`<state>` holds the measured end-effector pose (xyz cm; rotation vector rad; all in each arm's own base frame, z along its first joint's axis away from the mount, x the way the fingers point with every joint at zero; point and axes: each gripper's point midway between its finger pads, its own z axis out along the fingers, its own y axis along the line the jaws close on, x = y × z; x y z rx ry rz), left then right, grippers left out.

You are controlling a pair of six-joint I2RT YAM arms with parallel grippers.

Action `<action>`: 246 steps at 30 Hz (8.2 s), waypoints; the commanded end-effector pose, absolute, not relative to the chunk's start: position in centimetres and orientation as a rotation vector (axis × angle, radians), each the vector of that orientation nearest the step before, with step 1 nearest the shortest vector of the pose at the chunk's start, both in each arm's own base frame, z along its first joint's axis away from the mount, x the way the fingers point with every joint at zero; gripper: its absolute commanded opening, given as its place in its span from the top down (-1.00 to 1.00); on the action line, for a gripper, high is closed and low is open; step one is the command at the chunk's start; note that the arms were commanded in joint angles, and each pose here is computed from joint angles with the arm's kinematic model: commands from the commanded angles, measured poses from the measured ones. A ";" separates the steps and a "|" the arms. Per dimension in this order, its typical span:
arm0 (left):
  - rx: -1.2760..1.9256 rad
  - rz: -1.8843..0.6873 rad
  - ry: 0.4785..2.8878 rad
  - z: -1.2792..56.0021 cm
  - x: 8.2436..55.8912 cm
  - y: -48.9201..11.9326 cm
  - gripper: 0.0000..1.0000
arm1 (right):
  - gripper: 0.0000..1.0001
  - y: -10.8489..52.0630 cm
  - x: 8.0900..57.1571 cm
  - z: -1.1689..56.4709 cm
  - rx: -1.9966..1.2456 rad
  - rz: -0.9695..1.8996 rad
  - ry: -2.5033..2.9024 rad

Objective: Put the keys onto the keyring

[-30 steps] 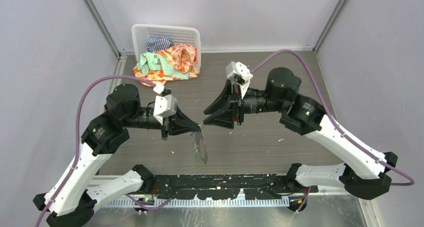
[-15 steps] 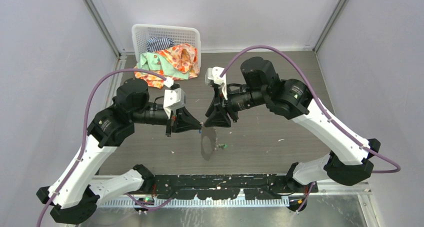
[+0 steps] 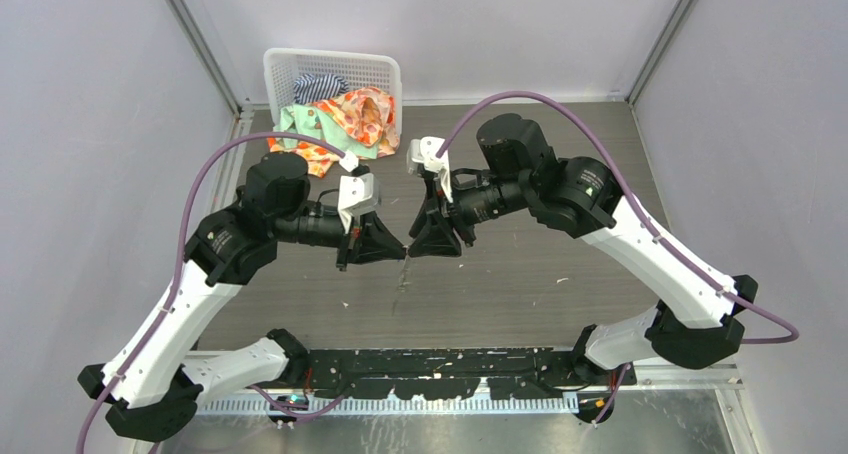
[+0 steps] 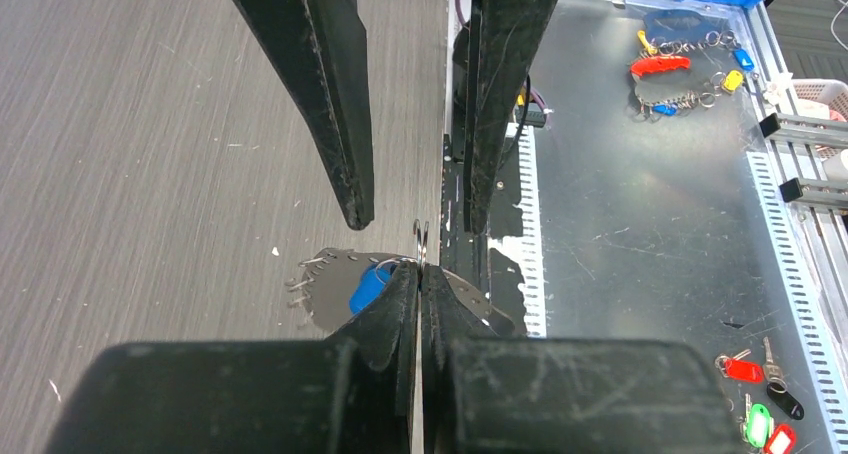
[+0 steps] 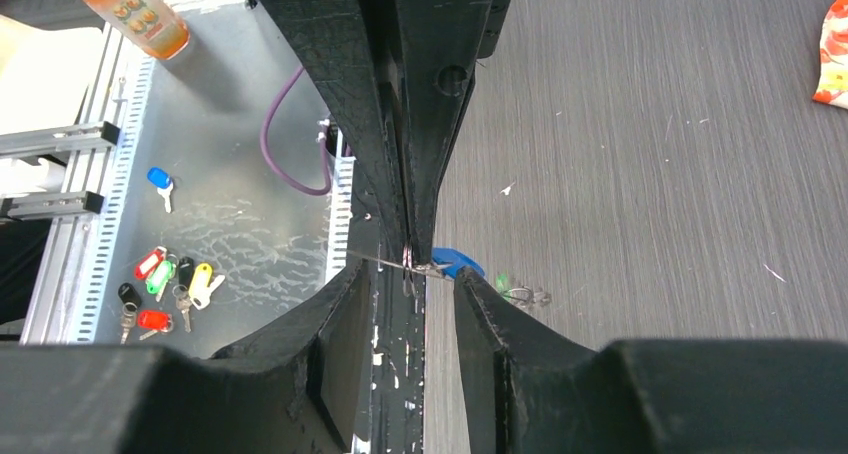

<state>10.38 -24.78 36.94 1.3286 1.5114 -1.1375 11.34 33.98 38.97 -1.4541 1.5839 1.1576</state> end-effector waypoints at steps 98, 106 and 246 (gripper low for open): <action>0.991 -0.822 1.591 32.6 19.4 -25.6 0.14 | 0.98 31.5 18.5 44.2 -0.566 1.086 1.303; 1.045 -0.823 1.592 32.1 18.1 -24.9 0.99 | 0.77 30.8 18.3 43.5 -0.560 1.073 1.332; 0.132 -0.089 1.833 7.1 39.3 -1.5 -1.00 | -1.00 -4.3 38.7 7.0 0.388 -0.148 1.772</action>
